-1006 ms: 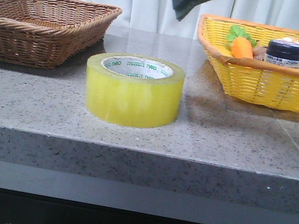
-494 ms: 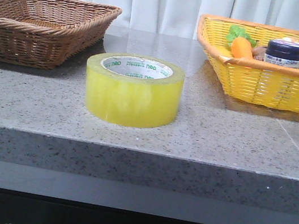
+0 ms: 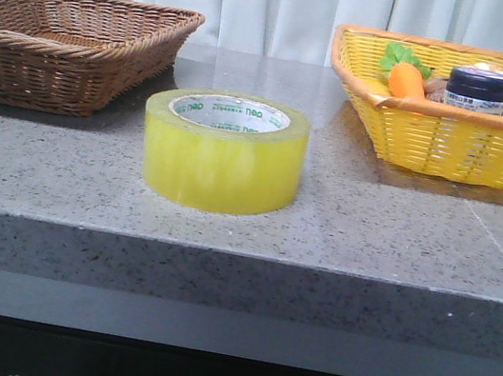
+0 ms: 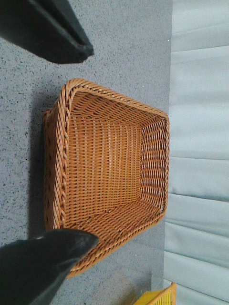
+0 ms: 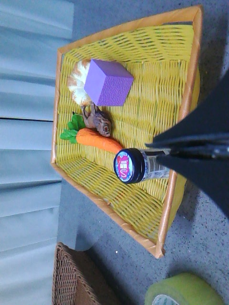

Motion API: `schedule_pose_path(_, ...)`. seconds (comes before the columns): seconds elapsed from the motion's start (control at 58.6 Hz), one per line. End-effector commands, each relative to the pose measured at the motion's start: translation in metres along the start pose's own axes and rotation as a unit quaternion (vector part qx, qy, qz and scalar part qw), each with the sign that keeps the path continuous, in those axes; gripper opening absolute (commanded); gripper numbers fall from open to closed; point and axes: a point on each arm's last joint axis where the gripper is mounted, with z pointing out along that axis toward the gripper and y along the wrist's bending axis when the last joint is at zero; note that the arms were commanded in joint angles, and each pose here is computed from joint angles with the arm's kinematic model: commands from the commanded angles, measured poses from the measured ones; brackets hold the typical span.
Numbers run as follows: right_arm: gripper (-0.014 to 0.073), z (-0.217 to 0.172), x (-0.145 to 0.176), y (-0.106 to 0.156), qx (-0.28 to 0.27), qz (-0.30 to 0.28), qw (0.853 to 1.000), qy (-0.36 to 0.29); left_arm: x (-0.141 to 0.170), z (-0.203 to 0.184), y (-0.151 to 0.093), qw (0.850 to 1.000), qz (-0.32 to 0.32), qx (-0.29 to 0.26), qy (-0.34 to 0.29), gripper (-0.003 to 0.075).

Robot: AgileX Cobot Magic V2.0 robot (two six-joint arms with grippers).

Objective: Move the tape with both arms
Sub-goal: 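Open the right gripper and raise it away from the tape roll, then lower the left gripper into the tape roll and grasp its rim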

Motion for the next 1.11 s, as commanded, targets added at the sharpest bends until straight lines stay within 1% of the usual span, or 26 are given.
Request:
schedule_pose_path(0.0,-0.0069,-0.011,-0.015,0.0,-0.001,-0.009,0.997,-0.073,-0.02,-0.002,0.0,0.998,-0.002,-0.002,-0.06,0.069)
schedule_pose_path(0.188,-0.0069,-0.015,-0.017,0.0,-0.001,-0.009,0.996,-0.084,-0.02,-0.002,0.0,0.998,-0.009,0.0,-0.058,0.069)
schedule_pose_path(0.239,-0.0069,-0.015,-0.017,0.0,-0.001,-0.009,0.996,-0.084,-0.022,-0.002,-0.001,0.999,-0.009,0.001,-0.048,0.069)
schedule_pose_path(0.358,-0.0069,-0.015,-0.017,0.0,-0.001,-0.009,0.996,-0.084,-0.034,-0.002,-0.004,1.0,-0.007,0.013,0.01,0.069)
schedule_pose_path(0.494,-0.0069,-0.015,-0.017,0.0,-0.001,-0.009,0.996,-0.083,-0.05,0.007,-0.015,0.995,0.003,0.05,0.088,0.069)
schedule_pose_path(0.648,-0.0069,-0.015,-0.017,0.0,-0.001,-0.009,0.997,-0.081,-0.064,0.027,-0.039,0.981,0.025,0.114,0.153,0.069)
schedule_pose_path(0.835,-0.0069,-0.015,-0.016,0.0,-0.001,-0.009,0.997,-0.078,-0.069,0.063,-0.082,0.961,0.053,0.19,0.195,0.069)
schedule_pose_path(0.904,-0.0069,-0.015,-0.016,0.0,-0.001,-0.009,0.997,-0.077,-0.069,0.074,-0.101,0.951,0.046,0.218,0.213,0.069)
schedule_pose_path(0.989,-0.0069,-0.014,-0.015,0.0,-0.001,-0.009,0.997,-0.073,-0.069,0.088,-0.122,0.94,0.021,0.248,0.234,0.069)
schedule_pose_path(1.091,-0.0069,-0.014,-0.014,0.0,0.0,-0.009,0.998,-0.068,-0.067,0.105,-0.143,0.929,0.025,0.264,0.26,0.069)
